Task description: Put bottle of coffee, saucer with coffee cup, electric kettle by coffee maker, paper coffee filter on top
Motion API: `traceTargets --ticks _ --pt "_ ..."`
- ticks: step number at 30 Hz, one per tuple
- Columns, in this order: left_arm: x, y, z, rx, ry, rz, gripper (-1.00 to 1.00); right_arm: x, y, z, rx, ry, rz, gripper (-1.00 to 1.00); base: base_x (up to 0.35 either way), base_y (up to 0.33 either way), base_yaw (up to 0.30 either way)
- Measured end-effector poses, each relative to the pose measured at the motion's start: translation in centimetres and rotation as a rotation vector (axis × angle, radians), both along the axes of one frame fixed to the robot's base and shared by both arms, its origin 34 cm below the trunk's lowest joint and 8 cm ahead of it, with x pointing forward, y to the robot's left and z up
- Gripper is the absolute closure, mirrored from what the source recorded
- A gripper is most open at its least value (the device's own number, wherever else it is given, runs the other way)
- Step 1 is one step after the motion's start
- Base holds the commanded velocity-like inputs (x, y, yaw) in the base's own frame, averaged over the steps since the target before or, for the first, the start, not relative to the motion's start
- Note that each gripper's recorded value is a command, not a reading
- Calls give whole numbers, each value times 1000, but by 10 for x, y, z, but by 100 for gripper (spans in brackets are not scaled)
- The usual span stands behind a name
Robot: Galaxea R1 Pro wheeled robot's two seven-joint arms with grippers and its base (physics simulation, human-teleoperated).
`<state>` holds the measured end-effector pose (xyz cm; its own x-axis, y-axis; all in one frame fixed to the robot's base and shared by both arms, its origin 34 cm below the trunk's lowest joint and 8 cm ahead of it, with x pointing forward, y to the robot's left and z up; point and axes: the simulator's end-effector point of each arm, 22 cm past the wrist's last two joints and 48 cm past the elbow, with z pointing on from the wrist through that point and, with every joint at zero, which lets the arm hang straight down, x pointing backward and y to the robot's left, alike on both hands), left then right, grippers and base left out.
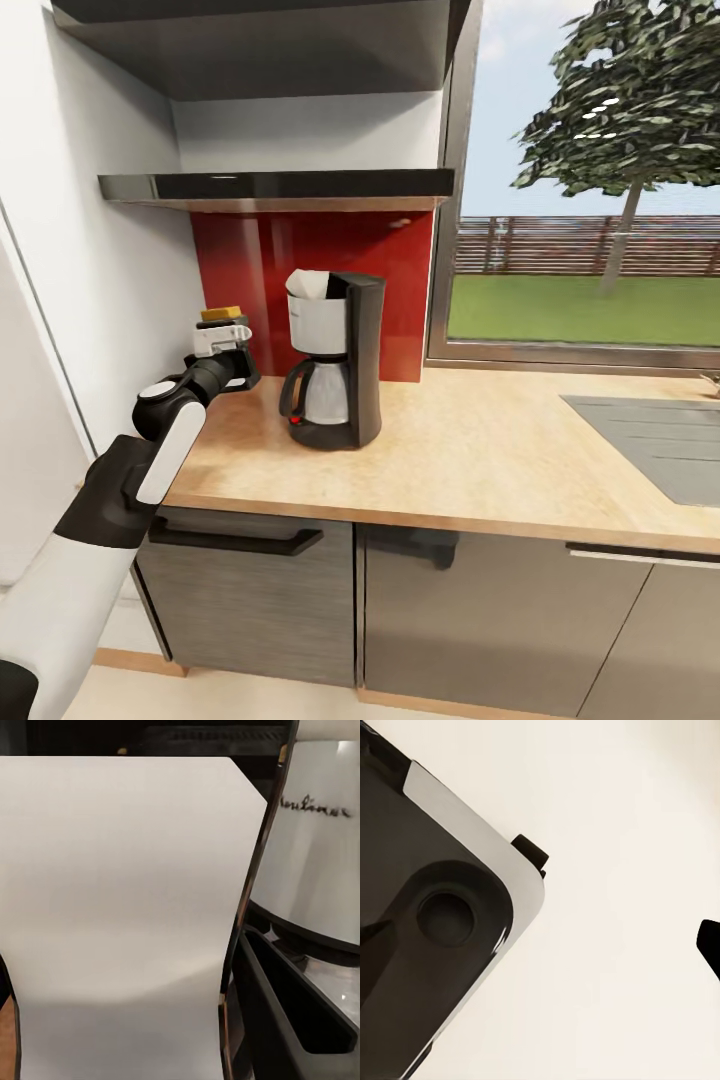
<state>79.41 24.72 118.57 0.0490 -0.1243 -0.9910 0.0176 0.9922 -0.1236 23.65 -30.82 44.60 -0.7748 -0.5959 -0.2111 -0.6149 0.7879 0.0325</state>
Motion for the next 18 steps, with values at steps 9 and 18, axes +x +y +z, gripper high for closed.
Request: traceTargets --ticks 9,18 --pt "0 0 -1 0 2 0 100 0 0 0 0 0 0 -100 0 0 0" --pt "-1 0 -16 0 1 0 100 -1 0 -16 0 0 -1 -100 0 0 0"
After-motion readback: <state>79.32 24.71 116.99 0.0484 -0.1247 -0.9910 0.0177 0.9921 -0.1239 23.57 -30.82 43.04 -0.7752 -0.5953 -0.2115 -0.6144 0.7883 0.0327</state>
